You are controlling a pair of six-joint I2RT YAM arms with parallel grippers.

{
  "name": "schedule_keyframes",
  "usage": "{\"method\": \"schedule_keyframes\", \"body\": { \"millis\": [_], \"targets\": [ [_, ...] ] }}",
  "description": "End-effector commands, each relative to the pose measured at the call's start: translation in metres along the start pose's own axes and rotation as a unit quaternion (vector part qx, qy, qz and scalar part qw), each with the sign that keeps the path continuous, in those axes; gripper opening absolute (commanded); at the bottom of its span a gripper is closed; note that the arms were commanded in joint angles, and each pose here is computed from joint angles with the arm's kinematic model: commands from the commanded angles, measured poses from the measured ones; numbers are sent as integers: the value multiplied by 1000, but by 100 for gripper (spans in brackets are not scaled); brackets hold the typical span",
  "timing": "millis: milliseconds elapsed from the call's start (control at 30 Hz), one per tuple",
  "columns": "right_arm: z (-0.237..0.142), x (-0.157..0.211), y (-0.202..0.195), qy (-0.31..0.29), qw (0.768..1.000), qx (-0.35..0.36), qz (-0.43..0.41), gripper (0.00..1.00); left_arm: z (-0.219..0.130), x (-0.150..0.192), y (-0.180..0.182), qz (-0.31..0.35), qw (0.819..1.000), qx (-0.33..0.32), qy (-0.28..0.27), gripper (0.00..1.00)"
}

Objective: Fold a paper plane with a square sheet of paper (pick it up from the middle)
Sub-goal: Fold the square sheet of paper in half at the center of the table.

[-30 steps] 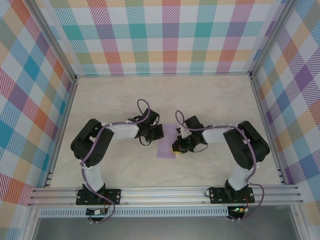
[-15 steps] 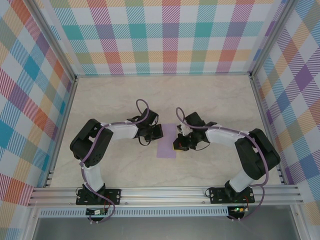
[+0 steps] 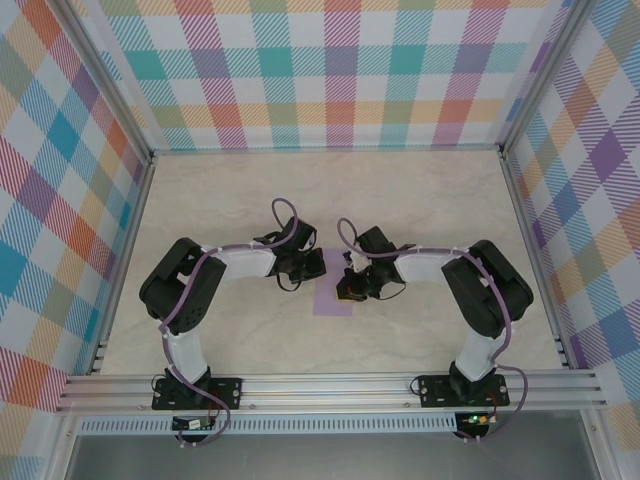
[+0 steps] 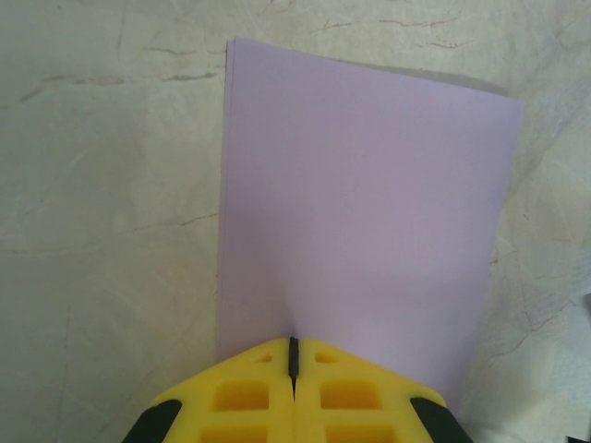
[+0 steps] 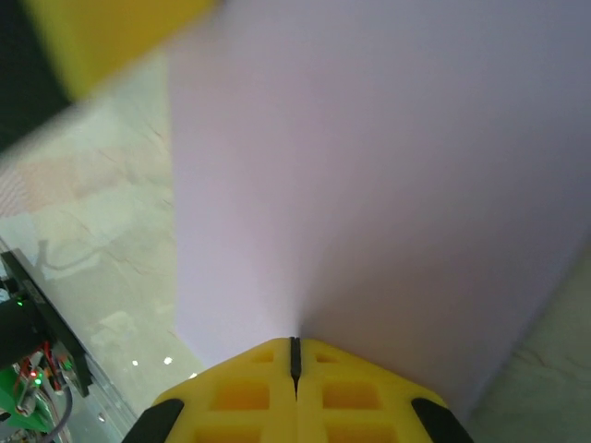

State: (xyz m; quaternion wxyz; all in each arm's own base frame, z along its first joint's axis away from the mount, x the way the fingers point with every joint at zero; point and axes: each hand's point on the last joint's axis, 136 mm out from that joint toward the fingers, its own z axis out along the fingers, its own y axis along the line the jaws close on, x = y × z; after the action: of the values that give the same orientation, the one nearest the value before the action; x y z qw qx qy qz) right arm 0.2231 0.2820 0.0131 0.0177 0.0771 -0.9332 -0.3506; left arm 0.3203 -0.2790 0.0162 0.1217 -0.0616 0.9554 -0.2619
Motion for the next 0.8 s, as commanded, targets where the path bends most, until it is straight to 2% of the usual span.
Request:
{"method": "schedule_keyframes", "body": {
  "millis": [0,200,367,467,567,667,767],
  "targets": [
    [2,29,-15,30,999,8,6,0,8,49,103,-47,981,-175,70,0],
    [-2,78,-43,75,996,34,28,0,9,49,105,-48,980,-179,69,0],
    [-12,93,-44,84,995,39,28,0,9,48,104,-49,981,-177,69,0],
    [-24,76,-29,56,997,44,10,0,10,47,100,-44,982,-169,70,0],
    [-43,40,-6,-12,999,46,-15,0,10,45,88,-31,987,-143,73,0],
    [-60,0,10,-78,996,43,-17,0,6,28,56,4,994,-94,60,0],
    [-62,-32,11,-112,993,43,5,0,-9,14,25,39,995,-68,57,0]
  ]
}}
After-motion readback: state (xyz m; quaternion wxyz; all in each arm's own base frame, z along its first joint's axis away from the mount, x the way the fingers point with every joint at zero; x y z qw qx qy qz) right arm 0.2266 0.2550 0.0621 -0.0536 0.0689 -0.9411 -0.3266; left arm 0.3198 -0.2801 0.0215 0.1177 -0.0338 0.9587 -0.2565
